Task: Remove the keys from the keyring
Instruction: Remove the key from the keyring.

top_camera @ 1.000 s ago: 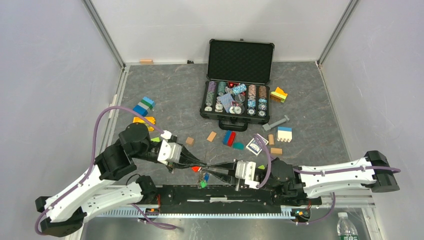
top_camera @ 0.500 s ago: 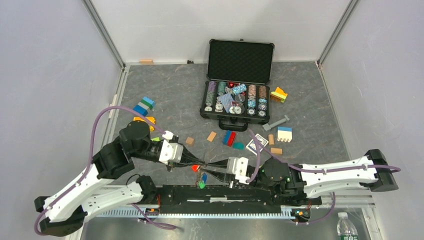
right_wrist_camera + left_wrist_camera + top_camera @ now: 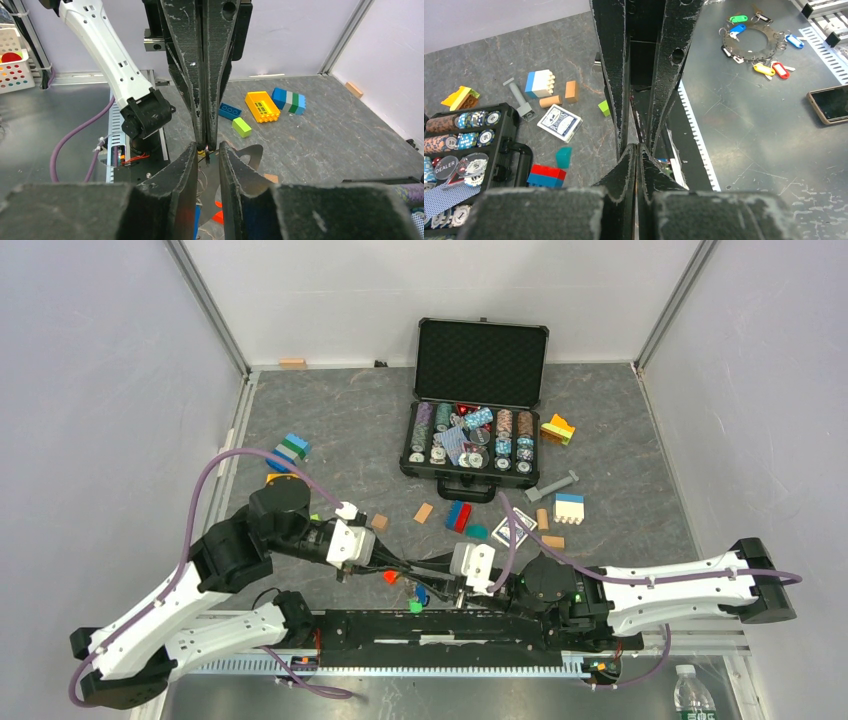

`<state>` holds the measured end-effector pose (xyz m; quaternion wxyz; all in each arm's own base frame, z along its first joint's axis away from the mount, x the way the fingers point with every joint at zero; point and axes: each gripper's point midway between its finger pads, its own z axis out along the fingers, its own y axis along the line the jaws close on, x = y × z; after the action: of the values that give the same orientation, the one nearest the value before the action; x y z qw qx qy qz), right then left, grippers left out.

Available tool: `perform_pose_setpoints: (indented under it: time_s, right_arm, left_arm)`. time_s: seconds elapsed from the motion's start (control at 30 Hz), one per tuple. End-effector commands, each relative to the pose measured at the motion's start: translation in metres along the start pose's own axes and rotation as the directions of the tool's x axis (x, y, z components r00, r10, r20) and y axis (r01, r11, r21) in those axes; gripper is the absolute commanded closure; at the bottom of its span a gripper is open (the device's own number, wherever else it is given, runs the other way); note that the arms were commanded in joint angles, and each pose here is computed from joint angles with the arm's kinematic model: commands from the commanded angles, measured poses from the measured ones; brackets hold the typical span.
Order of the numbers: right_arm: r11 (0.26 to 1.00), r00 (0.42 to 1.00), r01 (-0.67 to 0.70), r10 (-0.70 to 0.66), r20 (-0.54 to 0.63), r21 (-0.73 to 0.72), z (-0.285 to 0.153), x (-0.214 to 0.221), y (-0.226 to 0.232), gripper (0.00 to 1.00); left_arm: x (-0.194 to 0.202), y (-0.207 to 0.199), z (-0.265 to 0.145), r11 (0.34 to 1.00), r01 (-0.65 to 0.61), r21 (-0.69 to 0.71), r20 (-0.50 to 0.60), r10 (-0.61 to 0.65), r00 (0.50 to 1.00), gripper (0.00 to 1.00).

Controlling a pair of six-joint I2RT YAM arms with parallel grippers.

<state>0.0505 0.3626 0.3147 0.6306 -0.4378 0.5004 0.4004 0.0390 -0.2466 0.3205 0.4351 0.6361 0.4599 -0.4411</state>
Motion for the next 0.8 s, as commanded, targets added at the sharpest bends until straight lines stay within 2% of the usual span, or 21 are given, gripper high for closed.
perform_pose_setpoints:
  time_s: [0.0, 0.17, 0.23, 0.3, 0.47, 0.63, 0.77]
  right_arm:
    - [0.984, 0.978, -0.130, 0.107, 0.179, 0.122, 0.000, -0.057, -0.028, 0.74]
    - [0.988, 0.980, -0.123, 0.106, 0.170, 0.091, 0.003, -0.056, -0.022, 0.83]
    - [0.990, 0.982, -0.113, 0.099, 0.162, 0.085, 0.002, -0.057, -0.021, 0.81]
    - [0.991, 0.984, -0.106, 0.093, 0.154, 0.078, 0.002, -0.058, -0.021, 0.75]
    - [0.994, 0.987, -0.095, 0.086, 0.138, 0.061, -0.001, -0.058, -0.019, 0.73]
    - [0.995, 0.989, -0.088, 0.082, 0.127, 0.049, -0.002, -0.058, -0.017, 0.66]
    - [0.995, 0.990, -0.087, 0.082, 0.118, 0.039, -0.004, -0.055, -0.016, 0.67]
  left_arm:
    - [-0.004, -0.014, -0.002, 0.997, -0.010, 0.074, 0.007, 0.010, 1.000, 0.98]
    - [-0.004, -0.013, -0.002, 0.997, -0.012, 0.074, 0.006, 0.012, 1.000, 0.98]
    - [-0.004, -0.014, -0.002, 0.997, -0.015, 0.074, 0.005, 0.014, 1.000, 0.98]
    - [-0.002, -0.013, -0.002, 0.997, -0.017, 0.074, -0.005, 0.018, 1.000, 0.98]
    - [-0.001, -0.014, -0.003, 0.997, -0.018, 0.078, -0.021, 0.019, 1.000, 0.98]
    - [-0.002, -0.014, -0.005, 0.997, -0.024, 0.076, -0.023, 0.026, 0.999, 0.98]
    - [-0.003, -0.014, -0.006, 0.997, -0.027, 0.073, -0.020, 0.029, 0.999, 0.98]
